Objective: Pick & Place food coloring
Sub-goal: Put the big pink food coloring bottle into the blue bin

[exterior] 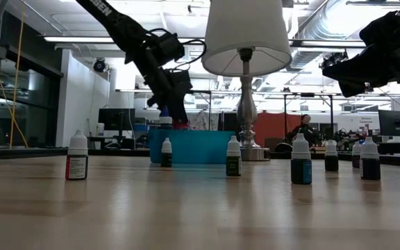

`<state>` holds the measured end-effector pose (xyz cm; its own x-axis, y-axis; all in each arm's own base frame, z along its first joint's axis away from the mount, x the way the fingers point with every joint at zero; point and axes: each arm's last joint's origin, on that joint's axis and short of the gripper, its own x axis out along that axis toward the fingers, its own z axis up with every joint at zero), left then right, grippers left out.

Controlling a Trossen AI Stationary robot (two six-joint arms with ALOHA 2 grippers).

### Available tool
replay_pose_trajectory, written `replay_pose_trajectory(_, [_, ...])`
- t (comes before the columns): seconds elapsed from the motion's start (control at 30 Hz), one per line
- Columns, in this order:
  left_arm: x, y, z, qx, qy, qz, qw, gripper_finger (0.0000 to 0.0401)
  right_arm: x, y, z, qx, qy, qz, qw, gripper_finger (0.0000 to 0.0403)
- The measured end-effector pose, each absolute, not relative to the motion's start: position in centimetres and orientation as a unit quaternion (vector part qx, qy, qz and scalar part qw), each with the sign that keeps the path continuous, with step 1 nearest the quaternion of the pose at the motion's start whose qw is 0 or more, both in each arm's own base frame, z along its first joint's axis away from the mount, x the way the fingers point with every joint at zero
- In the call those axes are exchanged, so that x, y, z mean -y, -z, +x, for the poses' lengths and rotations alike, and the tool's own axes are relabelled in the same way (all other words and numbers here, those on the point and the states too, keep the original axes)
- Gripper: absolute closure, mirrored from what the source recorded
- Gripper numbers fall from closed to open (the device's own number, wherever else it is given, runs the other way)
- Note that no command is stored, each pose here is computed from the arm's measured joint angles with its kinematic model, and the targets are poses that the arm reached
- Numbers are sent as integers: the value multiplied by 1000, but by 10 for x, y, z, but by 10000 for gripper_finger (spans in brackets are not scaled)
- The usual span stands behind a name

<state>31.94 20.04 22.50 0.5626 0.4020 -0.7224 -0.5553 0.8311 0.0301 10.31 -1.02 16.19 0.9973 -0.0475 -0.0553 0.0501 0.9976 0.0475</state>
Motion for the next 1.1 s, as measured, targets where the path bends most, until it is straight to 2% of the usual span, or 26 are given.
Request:
replay_pose_trajectory(0.57, [-194,-228,315,-391,-267,-114,874,309,10,-162,103,-27,24,24,999,402])
replay_pose_trajectory(1.1, [-177,-214,292,-438,-228,-52,868,309,10,-162,103,-27,24,24,999,402])
